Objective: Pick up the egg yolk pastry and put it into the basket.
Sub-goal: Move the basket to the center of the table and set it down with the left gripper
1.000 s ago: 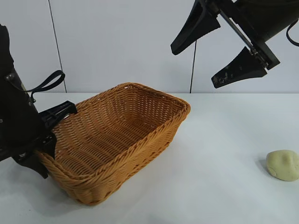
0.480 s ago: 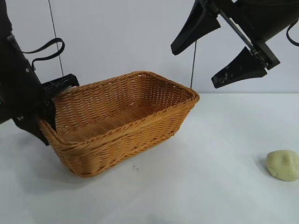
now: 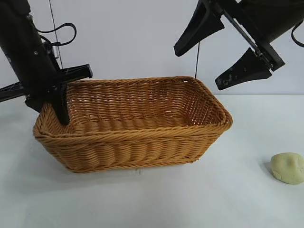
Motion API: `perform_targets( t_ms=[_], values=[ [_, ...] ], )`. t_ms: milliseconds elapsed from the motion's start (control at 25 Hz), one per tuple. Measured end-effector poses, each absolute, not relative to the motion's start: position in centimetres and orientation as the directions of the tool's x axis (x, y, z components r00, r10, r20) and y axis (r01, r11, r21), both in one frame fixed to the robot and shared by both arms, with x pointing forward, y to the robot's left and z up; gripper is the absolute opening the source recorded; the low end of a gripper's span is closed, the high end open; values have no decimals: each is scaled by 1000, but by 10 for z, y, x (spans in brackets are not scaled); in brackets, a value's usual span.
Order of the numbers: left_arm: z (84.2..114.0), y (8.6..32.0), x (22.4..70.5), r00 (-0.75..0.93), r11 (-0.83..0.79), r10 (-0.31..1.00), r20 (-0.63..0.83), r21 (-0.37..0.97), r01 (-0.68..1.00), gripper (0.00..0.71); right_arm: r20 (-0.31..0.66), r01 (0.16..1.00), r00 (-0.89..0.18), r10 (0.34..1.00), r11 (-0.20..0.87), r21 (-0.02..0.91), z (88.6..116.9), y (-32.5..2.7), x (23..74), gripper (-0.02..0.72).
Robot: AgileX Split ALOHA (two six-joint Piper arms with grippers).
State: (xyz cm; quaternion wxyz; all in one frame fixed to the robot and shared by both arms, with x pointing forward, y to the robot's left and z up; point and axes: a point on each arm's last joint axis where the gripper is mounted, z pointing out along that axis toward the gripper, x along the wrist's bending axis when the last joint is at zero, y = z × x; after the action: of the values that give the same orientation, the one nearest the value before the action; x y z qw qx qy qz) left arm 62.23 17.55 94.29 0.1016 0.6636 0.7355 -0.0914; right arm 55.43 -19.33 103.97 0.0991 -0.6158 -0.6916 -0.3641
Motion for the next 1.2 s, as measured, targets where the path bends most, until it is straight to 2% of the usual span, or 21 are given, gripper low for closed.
perform_targets(
  t_ms=[400, 680, 760, 880, 1120, 1200],
  values=[
    [911, 172, 631, -81, 83, 955, -286, -5, 997, 141, 586, 924, -222, 780, -24, 382, 1040, -193, 554, 695],
    [910, 171, 632, -70, 75, 954, -290, 5, 997, 140, 584, 924, -222, 781, -23, 383, 1040, -193, 554, 695],
    [910, 171, 632, -70, 75, 954, -291, 7, 997, 158, 584, 924, -222, 781, -23, 382, 1040, -193, 554, 695],
    [911, 170, 633, -77, 84, 950, -303, 12, 996, 262, 584, 924, -222, 781, -23, 382, 1040, -193, 554, 695],
    [912, 169, 635, -75, 86, 949, -307, 22, 996, 587, 584, 924, -222, 781, -23, 382, 1040, -193, 554, 695],
    [912, 170, 635, -75, 84, 949, -305, 18, 996, 648, 584, 924, -222, 781, -23, 382, 1040, -193, 554, 695]
  ],
)
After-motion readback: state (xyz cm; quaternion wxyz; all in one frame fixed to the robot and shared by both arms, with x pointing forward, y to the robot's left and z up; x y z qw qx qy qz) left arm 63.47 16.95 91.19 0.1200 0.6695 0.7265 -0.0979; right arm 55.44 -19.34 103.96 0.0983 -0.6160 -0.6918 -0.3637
